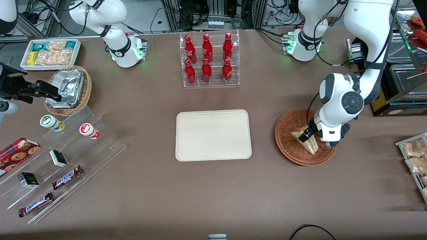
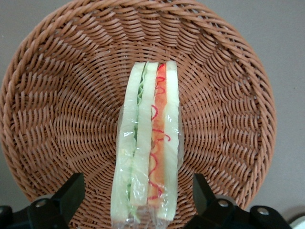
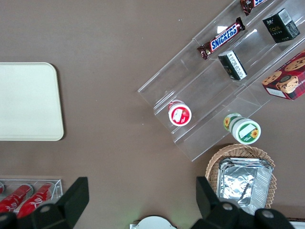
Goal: Place sandwich from basket to tray
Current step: 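Lower the left gripper and close it on the wrapped sandwich, then lift the sandwich and carry it over the cream tray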
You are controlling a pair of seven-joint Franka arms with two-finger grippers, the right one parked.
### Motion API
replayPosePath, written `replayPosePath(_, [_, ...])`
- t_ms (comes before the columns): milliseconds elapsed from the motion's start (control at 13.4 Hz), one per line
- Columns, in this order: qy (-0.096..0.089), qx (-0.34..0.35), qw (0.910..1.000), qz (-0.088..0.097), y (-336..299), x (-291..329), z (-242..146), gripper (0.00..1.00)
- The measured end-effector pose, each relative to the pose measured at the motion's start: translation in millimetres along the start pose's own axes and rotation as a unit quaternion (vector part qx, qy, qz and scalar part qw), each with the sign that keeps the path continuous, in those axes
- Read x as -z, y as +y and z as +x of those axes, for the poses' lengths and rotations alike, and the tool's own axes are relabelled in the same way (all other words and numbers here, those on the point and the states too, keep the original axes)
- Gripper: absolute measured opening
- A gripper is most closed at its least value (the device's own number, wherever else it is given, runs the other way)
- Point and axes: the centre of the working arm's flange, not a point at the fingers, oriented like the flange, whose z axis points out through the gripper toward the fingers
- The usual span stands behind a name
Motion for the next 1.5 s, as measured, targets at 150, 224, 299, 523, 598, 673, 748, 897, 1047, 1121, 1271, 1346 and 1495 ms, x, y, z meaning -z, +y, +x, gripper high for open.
replayPosePath(150, [-0.002, 0.003, 1.0, 0.002, 0.9, -4.1, 0.0, 0.81])
replayPosePath(224, [-0.002, 0.004, 1.0, 0.002, 1.2, -4.4, 0.2, 0.68])
replayPosePath(299, [-0.001, 0.004, 1.0, 0.001, 2.0, -3.2, 0.6, 0.56])
replayPosePath(523, [0.0, 0.003, 1.0, -0.002, 7.7, 6.0, 3.7, 0.31])
replayPosePath(598, [-0.001, 0.003, 1.0, -0.001, 10.8, 11.9, 5.3, 0.27])
replayPosePath(673, [-0.003, 0.002, 1.0, 0.001, 15.3, 20.5, 7.3, 0.25])
replayPosePath(748, [-0.006, -0.001, 1.0, 0.003, 22.0, 32.5, 8.5, 0.23])
replayPosePath(897, [-0.015, -0.03, 0.9994, 0.007, 43.1, 60.7, 0.1, 0.15])
replayPosePath(1047, [-0.027, -0.105, 0.994, 0.012, 65.9, 80.2, -20.5, 0.15])
replayPosePath(1121, [-0.031, -0.139, 0.9897, 0.011, 76.9, 85.2, -30.9, 0.15])
replayPosePath(1271, [-0.042, -0.189, 0.9811, 0.008, 105.0, 83.0, -58.1, 0.15])
replayPosePath(1346, [-0.047, -0.208, 0.9769, 0.007, 121.5, 76.2, -74.4, 0.15])
replayPosePath(1495, [-0.055, -0.242, 0.9688, 0.006, 154.8, 59.7, -107.5, 0.15])
